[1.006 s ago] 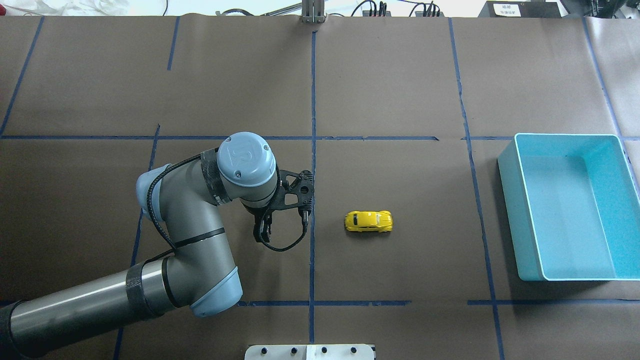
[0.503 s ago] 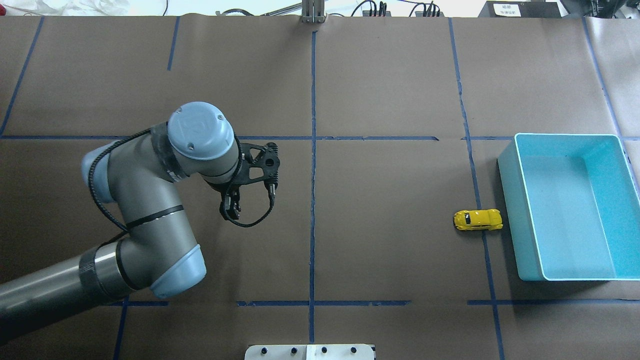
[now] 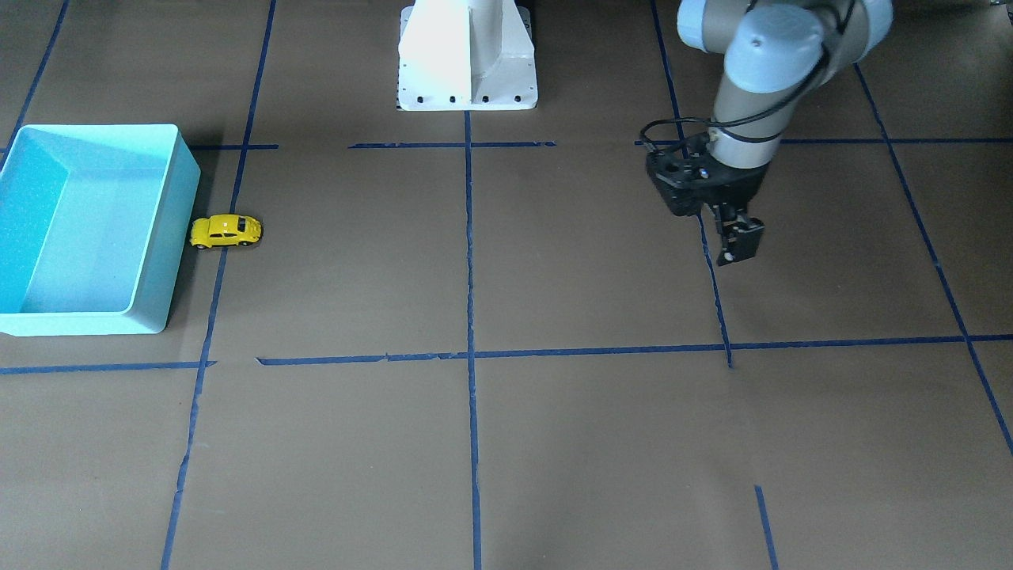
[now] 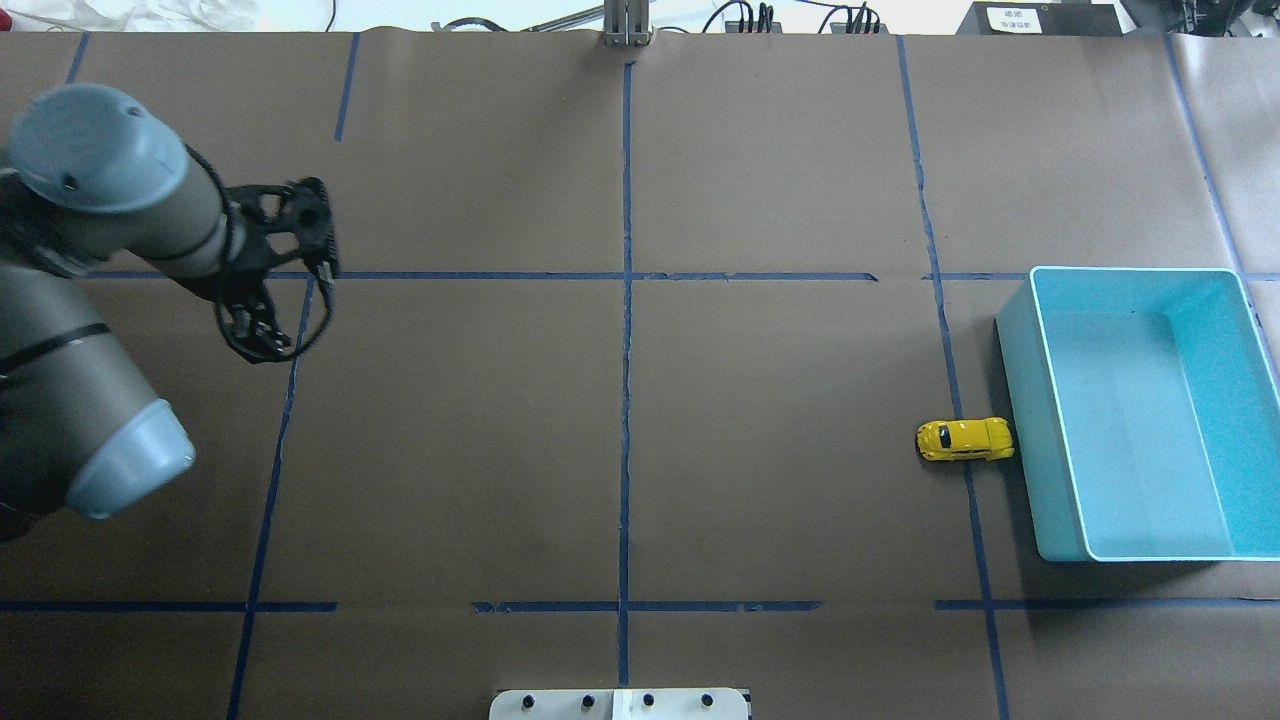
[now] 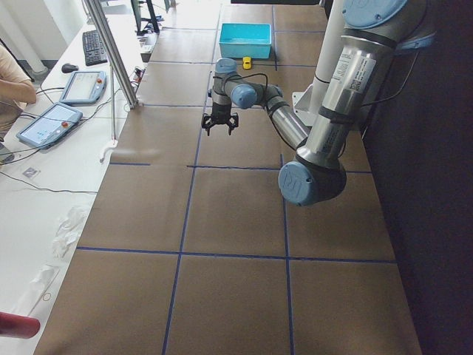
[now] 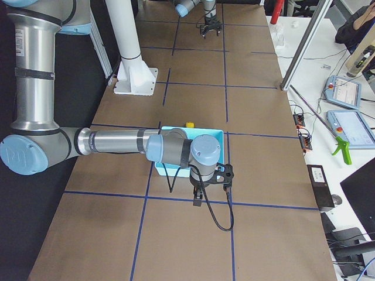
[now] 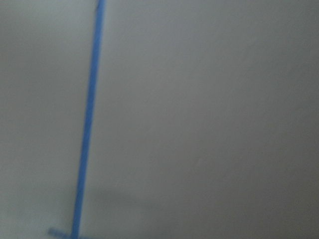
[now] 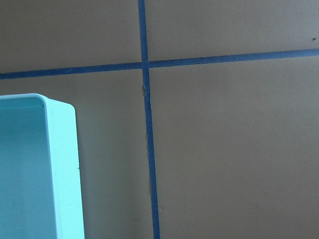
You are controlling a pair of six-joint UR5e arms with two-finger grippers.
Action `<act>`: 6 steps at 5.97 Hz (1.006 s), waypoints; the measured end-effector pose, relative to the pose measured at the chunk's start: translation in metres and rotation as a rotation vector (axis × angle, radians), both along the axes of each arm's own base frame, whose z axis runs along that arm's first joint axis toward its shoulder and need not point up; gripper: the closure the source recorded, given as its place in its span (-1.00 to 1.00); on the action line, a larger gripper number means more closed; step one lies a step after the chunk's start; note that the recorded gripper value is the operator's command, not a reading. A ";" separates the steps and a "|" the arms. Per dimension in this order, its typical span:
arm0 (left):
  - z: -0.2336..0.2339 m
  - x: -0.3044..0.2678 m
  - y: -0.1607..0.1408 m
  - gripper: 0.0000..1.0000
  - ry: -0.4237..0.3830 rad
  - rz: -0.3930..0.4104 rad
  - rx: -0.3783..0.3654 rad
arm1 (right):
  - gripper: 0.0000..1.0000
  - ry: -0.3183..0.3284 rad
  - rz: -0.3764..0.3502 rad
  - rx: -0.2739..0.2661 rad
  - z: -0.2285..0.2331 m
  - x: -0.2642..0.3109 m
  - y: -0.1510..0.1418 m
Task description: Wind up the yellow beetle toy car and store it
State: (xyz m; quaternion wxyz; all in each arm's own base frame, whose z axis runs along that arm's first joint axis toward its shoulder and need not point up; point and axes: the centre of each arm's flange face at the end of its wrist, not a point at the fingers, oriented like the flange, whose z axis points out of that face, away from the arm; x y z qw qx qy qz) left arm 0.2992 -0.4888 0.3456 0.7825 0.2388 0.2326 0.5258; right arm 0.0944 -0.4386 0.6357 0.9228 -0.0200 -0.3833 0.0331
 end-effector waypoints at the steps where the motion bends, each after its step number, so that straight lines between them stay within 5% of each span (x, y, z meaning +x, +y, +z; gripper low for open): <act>1: 0.043 -0.074 -0.013 -1.00 -0.002 -0.095 -0.108 | -1.00 0.001 0.001 0.002 -0.001 0.000 -0.002; 4: 0.174 -0.280 -0.014 -1.00 0.035 -0.439 -0.463 | -1.00 -0.001 0.016 0.054 -0.051 0.006 -0.009; 6: 0.237 -0.373 0.005 -1.00 0.156 -0.611 -0.719 | -1.00 0.007 -0.037 0.104 -0.121 -0.017 -0.017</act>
